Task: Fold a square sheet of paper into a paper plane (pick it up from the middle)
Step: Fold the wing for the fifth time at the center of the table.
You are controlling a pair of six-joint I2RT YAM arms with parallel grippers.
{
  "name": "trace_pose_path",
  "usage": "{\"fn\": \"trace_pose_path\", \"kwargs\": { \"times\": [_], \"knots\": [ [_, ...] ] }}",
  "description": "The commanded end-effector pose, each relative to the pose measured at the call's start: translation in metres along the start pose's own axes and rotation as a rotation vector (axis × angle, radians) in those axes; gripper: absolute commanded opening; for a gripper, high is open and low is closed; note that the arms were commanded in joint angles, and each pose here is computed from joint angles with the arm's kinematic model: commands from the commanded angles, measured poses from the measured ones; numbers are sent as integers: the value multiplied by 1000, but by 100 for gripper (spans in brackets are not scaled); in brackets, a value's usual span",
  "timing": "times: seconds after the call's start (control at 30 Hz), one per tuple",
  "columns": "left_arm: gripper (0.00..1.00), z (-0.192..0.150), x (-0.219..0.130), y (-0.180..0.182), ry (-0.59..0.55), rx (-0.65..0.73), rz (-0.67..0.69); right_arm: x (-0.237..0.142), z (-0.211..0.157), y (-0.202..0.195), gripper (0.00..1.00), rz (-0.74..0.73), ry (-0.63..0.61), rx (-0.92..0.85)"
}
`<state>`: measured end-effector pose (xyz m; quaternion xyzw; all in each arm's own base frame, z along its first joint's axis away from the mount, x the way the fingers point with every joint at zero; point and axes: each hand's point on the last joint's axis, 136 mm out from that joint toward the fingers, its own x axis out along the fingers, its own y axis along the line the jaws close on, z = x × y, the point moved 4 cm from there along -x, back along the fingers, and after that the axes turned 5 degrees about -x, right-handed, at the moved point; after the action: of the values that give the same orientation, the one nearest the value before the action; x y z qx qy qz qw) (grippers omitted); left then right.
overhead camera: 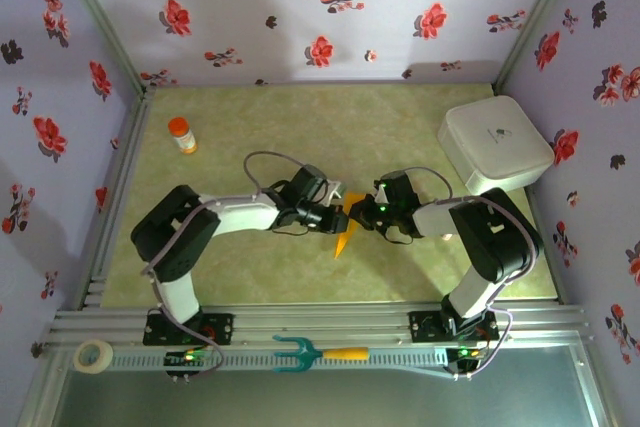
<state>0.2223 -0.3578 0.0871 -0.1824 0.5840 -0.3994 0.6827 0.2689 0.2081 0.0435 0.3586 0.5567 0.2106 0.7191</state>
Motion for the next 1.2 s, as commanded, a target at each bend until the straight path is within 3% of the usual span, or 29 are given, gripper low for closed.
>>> {"fn": "trace_pose_path", "kwargs": {
  "times": [0.0,0.23,0.53,0.9,1.17],
  "knots": [
    [1,2,10,-1,42,-27,-24,5,-11,-38,11,-145,2,70],
    [1,-1,22,19,78,-64,51,3,-10,-36,12,-138,-1,68],
    [0,-28,26,56,122,-145,170,-2,-3,-21,13,-106,-15,54],
    [0,-39,22,61,116,-154,151,-38,21,26,15,-31,-69,-78],
    [0,-39,21,60,111,-155,148,-23,2,25,9,20,-5,-84]
  ]
}}
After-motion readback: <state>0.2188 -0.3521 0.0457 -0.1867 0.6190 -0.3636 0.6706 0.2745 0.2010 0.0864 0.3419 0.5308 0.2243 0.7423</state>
